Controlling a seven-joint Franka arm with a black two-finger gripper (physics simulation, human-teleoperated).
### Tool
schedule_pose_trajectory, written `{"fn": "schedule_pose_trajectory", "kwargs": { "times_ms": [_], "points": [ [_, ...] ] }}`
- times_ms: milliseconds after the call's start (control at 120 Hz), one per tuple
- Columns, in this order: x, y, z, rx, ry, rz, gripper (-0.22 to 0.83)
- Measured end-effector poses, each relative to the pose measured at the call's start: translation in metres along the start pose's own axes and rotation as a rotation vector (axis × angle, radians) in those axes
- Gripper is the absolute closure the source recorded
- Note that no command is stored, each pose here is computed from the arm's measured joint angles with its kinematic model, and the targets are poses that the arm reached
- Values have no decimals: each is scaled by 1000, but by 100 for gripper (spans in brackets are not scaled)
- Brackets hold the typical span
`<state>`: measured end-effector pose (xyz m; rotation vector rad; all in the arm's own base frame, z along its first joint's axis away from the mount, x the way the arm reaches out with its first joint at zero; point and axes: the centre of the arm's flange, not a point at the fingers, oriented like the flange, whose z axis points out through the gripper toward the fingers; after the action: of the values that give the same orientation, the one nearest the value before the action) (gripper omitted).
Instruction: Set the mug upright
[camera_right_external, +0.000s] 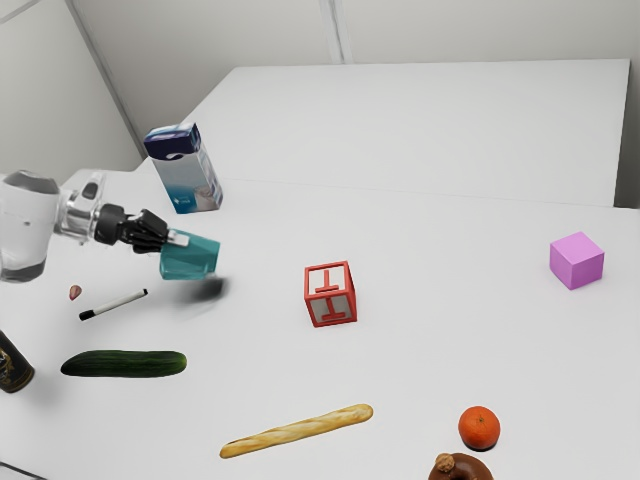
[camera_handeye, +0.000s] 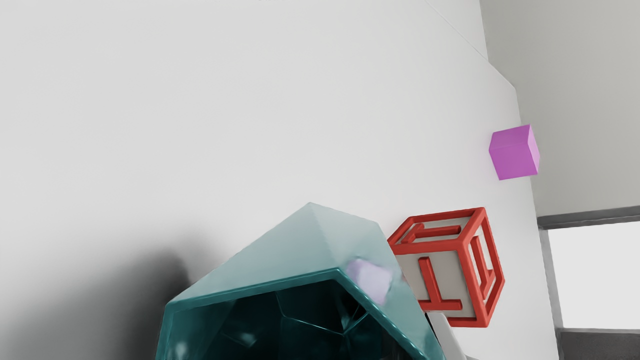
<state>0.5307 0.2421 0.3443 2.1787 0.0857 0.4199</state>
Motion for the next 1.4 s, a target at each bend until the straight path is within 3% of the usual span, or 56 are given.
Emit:
{"fn": "schedule_pose_trajectory", "kwargs": {
  "times_ms": [275,508,692,1067,1283,1400],
  "points": [
    [52,87,31,431,-372,366,78],
    [64,120,69,705,-526,486,78],
    [63,138,101,839,-561,489,78],
    [49,113,132,919,-510,316,78],
    [-2,137,131,901,-487,258,78],
    [-13,136,137,904,-479,228,78]
  ]
}}
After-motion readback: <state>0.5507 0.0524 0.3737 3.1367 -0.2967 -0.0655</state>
